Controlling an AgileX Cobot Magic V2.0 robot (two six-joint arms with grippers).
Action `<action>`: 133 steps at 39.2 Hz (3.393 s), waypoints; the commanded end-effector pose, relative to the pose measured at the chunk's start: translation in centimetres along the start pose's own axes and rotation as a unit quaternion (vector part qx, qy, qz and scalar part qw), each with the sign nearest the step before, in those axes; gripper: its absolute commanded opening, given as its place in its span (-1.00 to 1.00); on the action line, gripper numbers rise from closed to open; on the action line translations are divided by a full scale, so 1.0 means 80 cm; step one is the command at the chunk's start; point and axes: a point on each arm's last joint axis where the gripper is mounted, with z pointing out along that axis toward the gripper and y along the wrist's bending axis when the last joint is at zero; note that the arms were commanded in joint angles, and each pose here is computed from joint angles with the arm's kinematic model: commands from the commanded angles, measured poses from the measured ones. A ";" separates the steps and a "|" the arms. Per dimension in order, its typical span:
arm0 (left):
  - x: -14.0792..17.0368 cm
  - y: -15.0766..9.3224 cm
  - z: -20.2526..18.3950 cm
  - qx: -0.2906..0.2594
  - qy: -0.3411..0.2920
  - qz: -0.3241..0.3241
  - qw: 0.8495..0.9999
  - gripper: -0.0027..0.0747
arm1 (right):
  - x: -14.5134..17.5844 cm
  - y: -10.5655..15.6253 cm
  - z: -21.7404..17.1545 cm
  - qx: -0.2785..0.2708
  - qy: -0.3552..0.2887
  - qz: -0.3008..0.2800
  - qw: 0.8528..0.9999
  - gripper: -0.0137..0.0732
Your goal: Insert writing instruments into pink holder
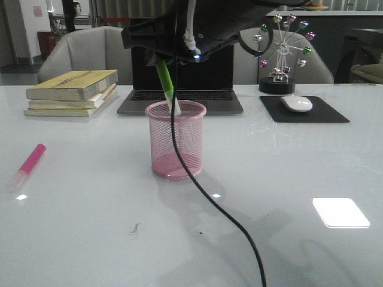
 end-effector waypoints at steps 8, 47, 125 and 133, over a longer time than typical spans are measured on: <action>-0.025 0.001 -0.001 -0.001 -0.062 -0.009 0.998 -0.69 | -0.045 0.002 -0.021 -0.003 -0.078 0.008 0.997 -0.55; -0.025 0.001 -0.001 -0.001 -0.062 -0.009 0.998 -0.69 | -0.111 -0.086 -0.139 0.089 -0.066 -0.038 0.993 0.25; -0.075 0.010 0.065 0.003 0.030 -0.100 0.994 -0.32 | 0.063 -0.152 -0.358 0.282 0.035 0.059 0.957 0.25; -0.087 0.010 0.117 0.014 0.117 -0.100 0.988 -0.17 | 0.063 -0.152 -0.358 0.282 0.035 0.059 0.957 0.25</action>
